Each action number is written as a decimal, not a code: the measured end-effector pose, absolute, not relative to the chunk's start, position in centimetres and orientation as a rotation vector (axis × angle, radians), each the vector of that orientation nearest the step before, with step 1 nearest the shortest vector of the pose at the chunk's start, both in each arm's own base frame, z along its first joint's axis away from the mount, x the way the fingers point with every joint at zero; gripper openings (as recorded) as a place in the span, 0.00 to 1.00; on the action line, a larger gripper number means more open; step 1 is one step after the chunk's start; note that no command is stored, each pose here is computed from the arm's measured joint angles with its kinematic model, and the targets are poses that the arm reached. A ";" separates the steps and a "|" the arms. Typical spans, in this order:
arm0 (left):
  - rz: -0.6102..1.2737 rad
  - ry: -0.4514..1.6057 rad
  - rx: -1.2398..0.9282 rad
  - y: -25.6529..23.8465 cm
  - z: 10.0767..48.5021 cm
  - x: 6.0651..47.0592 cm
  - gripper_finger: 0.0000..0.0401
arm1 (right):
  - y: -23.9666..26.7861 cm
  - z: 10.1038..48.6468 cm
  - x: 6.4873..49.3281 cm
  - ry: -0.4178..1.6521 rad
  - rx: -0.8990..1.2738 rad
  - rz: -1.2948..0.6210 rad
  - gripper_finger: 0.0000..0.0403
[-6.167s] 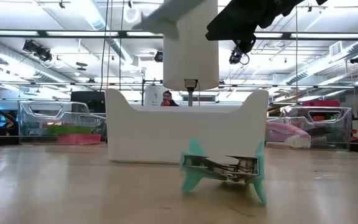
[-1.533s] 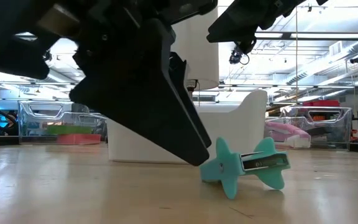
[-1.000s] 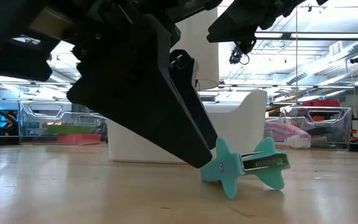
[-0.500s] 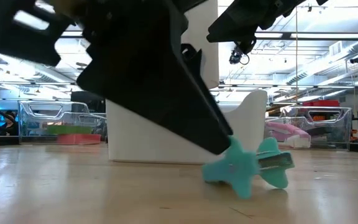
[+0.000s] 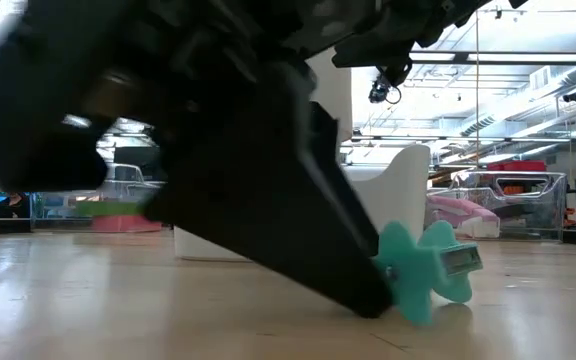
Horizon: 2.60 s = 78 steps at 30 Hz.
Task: Pick and place Stapler, Stapler remover, tape
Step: Put the blue stapler remover into the white bin, then put the black stapler remover into the white bin
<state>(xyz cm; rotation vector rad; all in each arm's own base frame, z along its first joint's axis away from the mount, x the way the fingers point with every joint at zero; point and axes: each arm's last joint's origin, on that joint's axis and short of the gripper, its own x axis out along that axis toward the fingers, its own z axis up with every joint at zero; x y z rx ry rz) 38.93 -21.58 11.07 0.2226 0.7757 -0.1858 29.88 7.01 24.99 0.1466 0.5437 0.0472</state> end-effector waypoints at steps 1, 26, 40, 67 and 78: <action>-0.183 0.768 0.227 -21.6 10.9 39.1 0.59 | 7.0 25.0 29.9 0.544 0.146 0.047 0.20; -0.212 0.777 0.154 -23.1 11.6 37.9 0.20 | 6.9 24.9 29.9 0.547 0.139 0.021 0.20; -0.125 0.723 0.200 -23.0 13.8 37.4 0.20 | 6.9 24.9 29.8 0.551 0.138 0.020 0.20; 0.383 0.832 0.284 -13.2 21.6 35.9 0.40 | 6.9 24.8 29.8 0.559 0.133 0.021 0.20; 0.386 0.829 0.267 -13.3 21.6 35.8 0.60 | 6.9 24.8 29.8 0.559 0.133 0.021 0.20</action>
